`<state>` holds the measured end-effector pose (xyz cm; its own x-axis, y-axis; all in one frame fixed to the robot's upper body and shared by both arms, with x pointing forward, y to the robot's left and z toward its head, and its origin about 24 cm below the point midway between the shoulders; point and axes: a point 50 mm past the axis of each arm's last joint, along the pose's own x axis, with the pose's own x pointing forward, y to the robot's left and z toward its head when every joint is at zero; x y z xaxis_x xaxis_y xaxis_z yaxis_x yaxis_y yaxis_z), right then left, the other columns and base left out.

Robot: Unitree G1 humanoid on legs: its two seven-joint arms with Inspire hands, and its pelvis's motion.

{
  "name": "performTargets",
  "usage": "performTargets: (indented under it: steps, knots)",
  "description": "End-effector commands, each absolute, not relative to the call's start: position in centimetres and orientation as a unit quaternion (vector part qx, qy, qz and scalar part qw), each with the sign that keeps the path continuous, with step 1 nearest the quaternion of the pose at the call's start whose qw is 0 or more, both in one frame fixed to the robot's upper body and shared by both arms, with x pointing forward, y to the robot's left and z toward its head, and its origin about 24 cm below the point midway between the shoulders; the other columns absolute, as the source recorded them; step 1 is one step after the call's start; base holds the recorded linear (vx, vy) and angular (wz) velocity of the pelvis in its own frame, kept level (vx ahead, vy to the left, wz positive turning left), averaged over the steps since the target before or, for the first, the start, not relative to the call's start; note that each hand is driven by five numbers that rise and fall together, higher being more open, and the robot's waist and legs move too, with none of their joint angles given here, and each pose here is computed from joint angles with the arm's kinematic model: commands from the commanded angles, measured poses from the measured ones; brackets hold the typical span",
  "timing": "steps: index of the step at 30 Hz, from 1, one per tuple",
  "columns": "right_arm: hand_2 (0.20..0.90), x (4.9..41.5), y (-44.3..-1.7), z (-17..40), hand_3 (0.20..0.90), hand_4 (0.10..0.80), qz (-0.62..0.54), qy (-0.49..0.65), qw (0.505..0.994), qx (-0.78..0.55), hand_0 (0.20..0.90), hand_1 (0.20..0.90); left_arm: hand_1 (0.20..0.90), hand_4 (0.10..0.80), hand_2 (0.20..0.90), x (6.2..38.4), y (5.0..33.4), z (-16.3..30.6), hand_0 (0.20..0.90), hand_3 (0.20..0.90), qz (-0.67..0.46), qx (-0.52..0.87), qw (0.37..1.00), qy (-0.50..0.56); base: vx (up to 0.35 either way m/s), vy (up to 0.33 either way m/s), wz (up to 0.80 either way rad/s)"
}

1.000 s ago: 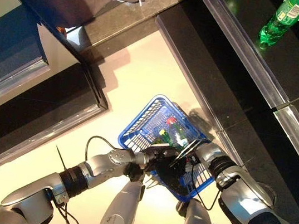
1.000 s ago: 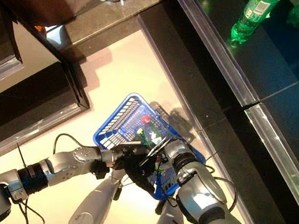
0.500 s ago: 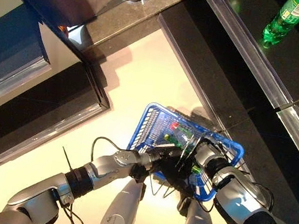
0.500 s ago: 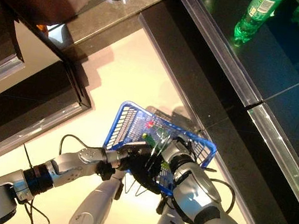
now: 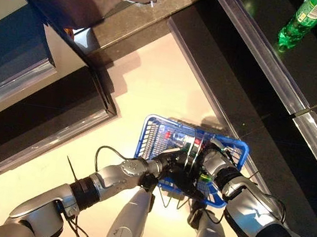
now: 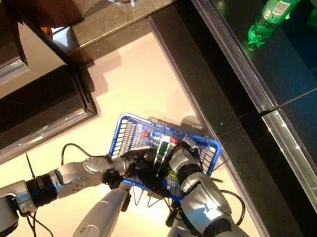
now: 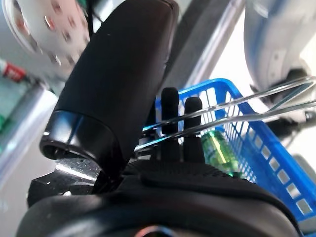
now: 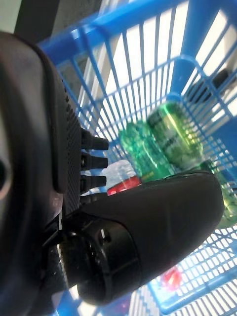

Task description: Pick up the drink and place into the basket.

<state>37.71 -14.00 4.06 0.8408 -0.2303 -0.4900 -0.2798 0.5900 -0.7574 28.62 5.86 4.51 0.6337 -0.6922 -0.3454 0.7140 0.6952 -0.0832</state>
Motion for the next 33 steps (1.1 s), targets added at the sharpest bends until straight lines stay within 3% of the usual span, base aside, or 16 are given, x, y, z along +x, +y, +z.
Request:
performTargets:
  steps: [1, 5, 9, 16, 28, 33]
  knots:
    - [0.9, 39.5, -13.6, 8.2, 0.9, 0.8, -0.011, 0.174, 0.882, -0.438, 0.9, 0.9, 0.3, 0.1, 0.3, 26.2, 1.3, 16.5, 0.3, 0.2, -0.501, -0.147, 0.846, -0.109, 0.0, 0.0, 0.0]
    - [0.9, 37.9, -13.2, 7.3, 0.9, 0.8, 0.009, 0.146, 0.905, -0.4, 0.9, 0.9, 0.3, 0.1, 0.3, 26.3, 4.5, 14.4, 0.3, 0.2, -0.42, -0.158, 0.889, -0.092, 0.0, 0.0, 0.0]
    - [0.9, 34.0, -12.7, 5.3, 0.9, 0.8, 0.07, 0.119, 0.922, -0.362, 0.9, 0.9, 0.3, 0.1, 0.3, 26.0, 8.8, 11.8, 0.3, 0.2, -0.322, -0.171, 0.929, -0.065, 0.029, -0.03, -0.02]
    - [0.9, 28.3, -13.6, 2.8, 0.9, 0.8, 0.112, 0.08, 0.955, -0.264, 0.9, 0.9, 0.3, 0.1, 0.3, 25.1, 13.4, 6.8, 0.3, 0.2, -0.165, -0.173, 0.971, 0.0, 0.085, -0.042, -0.03]
    - [0.9, 22.9, -14.8, 0.0, 0.9, 0.8, 0.147, 0.085, 0.977, -0.129, 0.9, 0.9, 0.3, 0.1, 0.3, 21.7, 18.7, -1.8, 0.3, 0.2, 0.038, -0.202, 0.971, 0.121, 0.072, -0.012, -0.07]
    - [0.9, 20.8, -16.2, -4.0, 0.9, 0.8, 0.117, 0.161, 0.975, -0.096, 0.9, 0.9, 0.3, 0.1, 0.3, 19.3, 20.0, -6.4, 0.3, 0.2, 0.114, -0.235, 0.946, 0.191, 0.01, -0.012, -0.18]
